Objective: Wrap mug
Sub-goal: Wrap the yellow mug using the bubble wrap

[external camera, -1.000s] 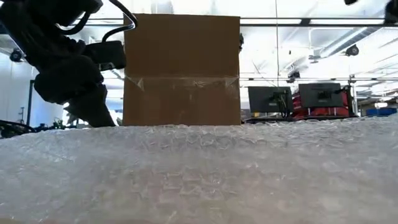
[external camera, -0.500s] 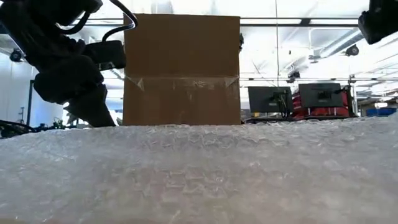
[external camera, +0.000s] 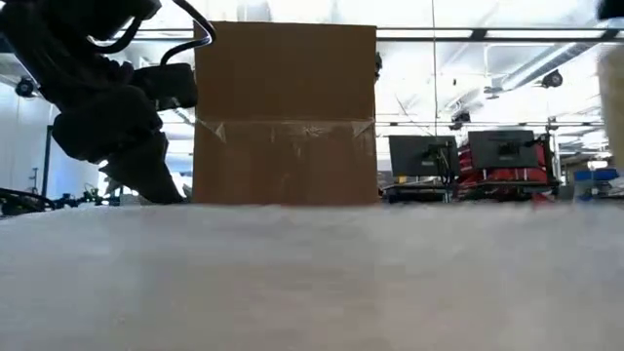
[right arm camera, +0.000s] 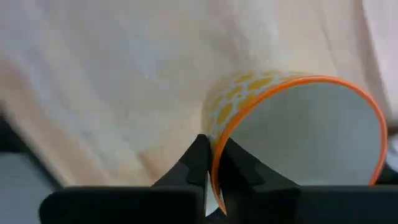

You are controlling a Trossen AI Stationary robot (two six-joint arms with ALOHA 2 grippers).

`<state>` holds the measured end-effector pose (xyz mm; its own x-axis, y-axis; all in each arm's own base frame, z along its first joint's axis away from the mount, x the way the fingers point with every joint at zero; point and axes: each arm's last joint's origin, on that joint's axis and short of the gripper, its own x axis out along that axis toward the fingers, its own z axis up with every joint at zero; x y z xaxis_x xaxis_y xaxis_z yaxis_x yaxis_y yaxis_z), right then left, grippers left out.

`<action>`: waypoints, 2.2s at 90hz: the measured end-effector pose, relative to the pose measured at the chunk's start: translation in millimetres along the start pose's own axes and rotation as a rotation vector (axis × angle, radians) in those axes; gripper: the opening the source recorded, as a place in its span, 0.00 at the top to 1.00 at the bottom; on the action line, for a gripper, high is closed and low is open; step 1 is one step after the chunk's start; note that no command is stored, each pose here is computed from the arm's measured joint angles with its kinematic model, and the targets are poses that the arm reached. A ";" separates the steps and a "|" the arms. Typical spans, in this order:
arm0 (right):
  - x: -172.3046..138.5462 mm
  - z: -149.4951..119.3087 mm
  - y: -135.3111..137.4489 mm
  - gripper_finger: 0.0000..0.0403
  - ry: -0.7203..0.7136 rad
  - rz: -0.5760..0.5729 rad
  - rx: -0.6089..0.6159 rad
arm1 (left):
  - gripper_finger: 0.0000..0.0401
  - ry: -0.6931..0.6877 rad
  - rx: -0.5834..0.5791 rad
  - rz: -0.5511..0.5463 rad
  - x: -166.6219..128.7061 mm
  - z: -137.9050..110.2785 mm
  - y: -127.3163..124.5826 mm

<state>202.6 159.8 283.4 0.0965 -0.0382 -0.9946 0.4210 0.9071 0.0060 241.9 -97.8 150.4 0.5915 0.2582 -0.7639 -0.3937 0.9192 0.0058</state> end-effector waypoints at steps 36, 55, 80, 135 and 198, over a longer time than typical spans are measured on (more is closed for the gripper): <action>25.2 82.3 66.1 1.00 -0.526 0.234 -0.437 | 1.00 -0.085 0.062 -0.151 -48.3 44.3 -14.7; 60.9 140.2 75.0 1.00 -0.525 0.217 -0.539 | 1.00 0.037 0.027 -0.190 -77.3 23.6 -15.4; 76.1 194.4 96.8 1.00 -0.300 0.119 -0.656 | 1.00 0.131 -0.036 -0.191 -94.2 -12.3 -18.3; 99.2 222.4 119.7 0.93 -0.159 0.086 -0.739 | 1.00 0.132 -0.049 -0.139 -82.0 -27.8 -17.2; 33.8 165.2 110.4 0.49 0.027 0.106 -0.646 | 1.00 0.075 -0.074 -0.215 -82.8 -21.9 -25.2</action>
<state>401.3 189.4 267.5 0.0818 0.0681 -0.9943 -0.2166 0.9750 0.0490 187.5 -148.9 199.4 0.6146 0.0333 -0.7881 -0.3160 0.9258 -0.2073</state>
